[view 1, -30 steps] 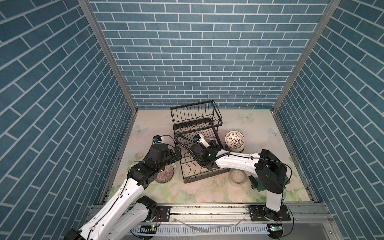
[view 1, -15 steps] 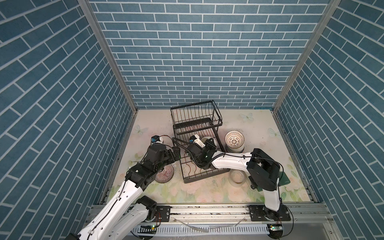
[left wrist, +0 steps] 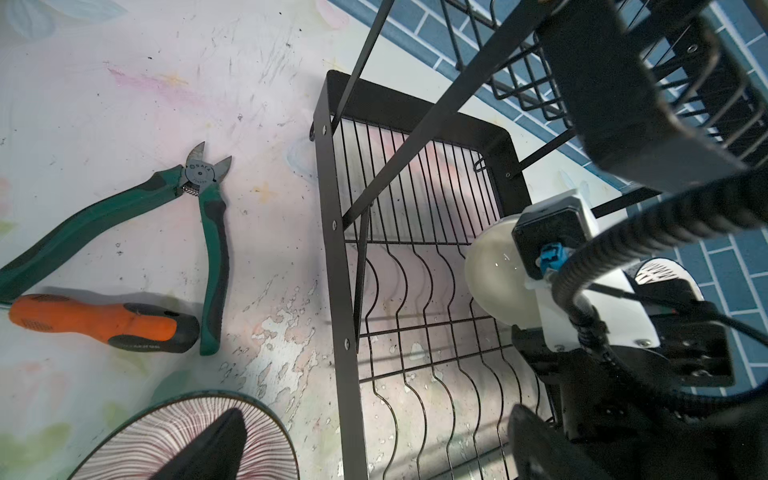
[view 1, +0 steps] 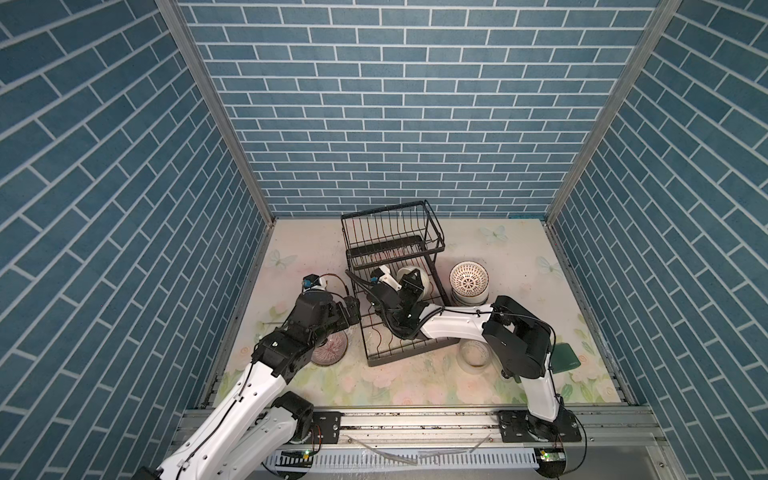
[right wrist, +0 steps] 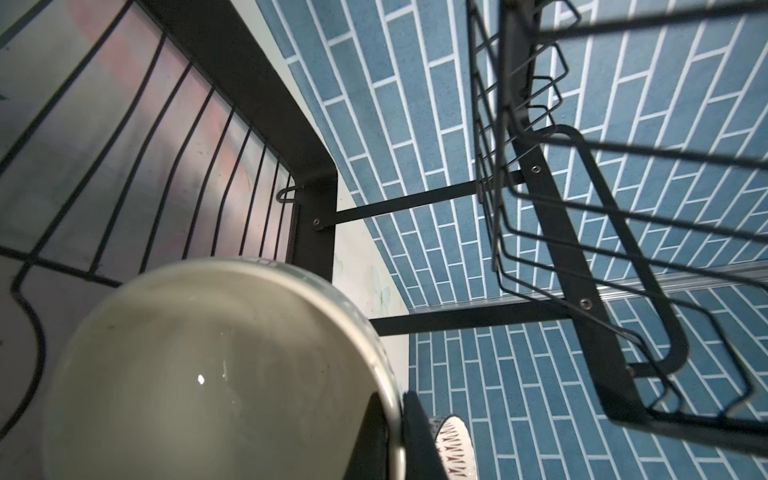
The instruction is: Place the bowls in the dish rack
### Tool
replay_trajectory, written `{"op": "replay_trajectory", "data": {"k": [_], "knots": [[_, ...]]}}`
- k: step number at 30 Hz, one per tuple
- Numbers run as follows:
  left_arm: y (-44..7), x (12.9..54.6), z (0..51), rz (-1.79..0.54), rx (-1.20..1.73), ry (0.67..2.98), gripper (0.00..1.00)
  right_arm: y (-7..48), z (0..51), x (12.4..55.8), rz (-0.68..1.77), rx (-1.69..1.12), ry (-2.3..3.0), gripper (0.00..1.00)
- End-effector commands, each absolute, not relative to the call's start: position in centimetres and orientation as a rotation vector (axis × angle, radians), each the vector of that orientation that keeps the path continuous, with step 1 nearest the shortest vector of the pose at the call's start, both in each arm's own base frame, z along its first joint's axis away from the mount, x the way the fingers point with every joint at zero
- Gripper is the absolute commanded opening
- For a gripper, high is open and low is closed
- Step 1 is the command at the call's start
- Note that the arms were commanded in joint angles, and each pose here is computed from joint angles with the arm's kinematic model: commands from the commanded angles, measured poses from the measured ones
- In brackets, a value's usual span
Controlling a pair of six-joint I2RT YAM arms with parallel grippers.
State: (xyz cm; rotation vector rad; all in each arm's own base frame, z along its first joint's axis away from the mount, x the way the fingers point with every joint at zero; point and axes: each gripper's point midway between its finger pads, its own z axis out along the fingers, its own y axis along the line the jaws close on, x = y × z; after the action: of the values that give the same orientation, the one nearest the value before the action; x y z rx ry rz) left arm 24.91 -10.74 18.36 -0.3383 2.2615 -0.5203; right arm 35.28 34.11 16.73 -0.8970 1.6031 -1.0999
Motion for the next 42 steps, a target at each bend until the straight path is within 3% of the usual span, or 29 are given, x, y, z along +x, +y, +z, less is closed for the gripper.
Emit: {"op": "replay_trajectory", "data": {"k": [1, 42], "knots": [[-10.4, 24.8, 18.0, -0.5, -0.329, 2.265, 1.0, 33.4, 17.6, 35.7, -1.176, -0.841, 1.574, 0.0], [-10.6, 25.2, 18.0, -0.495, -0.317, 2.267, 1.0, 33.1, 14.9, 38.2, -1.363, -1.0, 1.55, 0.0]]}}
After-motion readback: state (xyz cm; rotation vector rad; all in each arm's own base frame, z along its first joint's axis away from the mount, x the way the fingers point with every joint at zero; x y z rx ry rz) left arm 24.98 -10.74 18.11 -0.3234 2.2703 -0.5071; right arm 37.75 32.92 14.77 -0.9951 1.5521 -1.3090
